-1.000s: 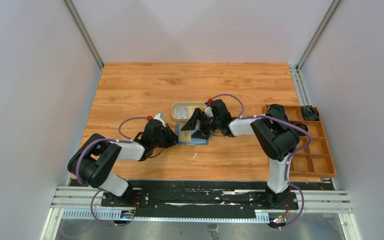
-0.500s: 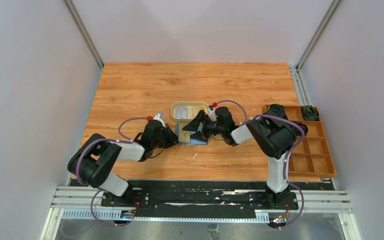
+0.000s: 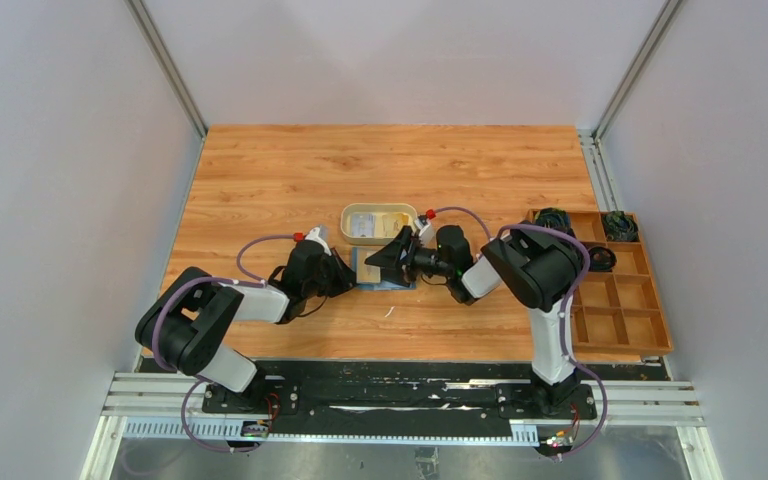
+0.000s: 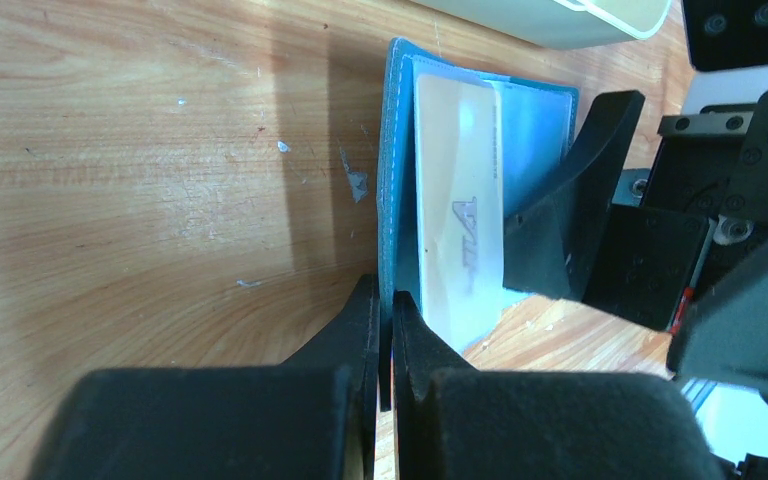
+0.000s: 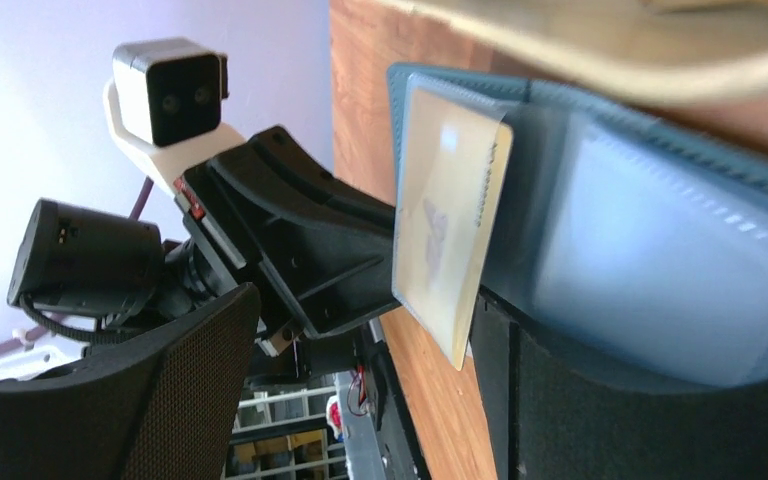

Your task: Take the credit cards out of the card holder

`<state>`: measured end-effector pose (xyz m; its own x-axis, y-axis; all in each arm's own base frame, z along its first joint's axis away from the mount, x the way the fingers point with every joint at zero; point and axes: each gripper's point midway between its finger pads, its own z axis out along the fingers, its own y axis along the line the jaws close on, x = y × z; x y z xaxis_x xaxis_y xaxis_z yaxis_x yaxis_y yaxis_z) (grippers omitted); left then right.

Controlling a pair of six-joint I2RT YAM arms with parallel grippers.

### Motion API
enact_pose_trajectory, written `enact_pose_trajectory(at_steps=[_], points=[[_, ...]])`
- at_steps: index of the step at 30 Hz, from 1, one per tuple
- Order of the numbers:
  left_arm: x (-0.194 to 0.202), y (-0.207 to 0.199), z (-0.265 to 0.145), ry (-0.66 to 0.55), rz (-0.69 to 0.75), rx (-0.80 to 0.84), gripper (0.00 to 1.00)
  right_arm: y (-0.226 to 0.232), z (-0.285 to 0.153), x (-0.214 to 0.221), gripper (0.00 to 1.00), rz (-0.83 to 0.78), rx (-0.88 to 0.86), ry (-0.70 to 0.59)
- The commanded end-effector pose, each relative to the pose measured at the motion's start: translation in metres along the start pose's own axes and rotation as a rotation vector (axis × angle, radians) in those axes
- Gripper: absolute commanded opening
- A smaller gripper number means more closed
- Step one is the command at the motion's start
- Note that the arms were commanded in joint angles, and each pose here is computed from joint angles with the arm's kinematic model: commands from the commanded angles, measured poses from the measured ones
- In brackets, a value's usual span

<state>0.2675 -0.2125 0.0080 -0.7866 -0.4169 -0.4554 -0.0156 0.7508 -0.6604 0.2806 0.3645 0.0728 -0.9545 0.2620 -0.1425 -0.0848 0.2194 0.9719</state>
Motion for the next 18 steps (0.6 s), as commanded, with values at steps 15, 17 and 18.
enact_pose_trajectory(at_steps=[15, 17, 18], points=[[0.086, 0.116, -0.041, 0.274, 0.03, -0.436, 0.0, 0.02, 0.0, 0.024, 0.72, -0.049, -0.13, 0.016], [0.086, 0.117, -0.041, 0.275, 0.029, -0.436, 0.0, 0.014, 0.0, 0.024, 0.71, -0.052, -0.108, 0.009], [0.086, 0.116, -0.04, 0.276, 0.03, -0.435, 0.0, 0.012, 0.0, 0.024, 0.7, -0.052, -0.104, 0.007]])
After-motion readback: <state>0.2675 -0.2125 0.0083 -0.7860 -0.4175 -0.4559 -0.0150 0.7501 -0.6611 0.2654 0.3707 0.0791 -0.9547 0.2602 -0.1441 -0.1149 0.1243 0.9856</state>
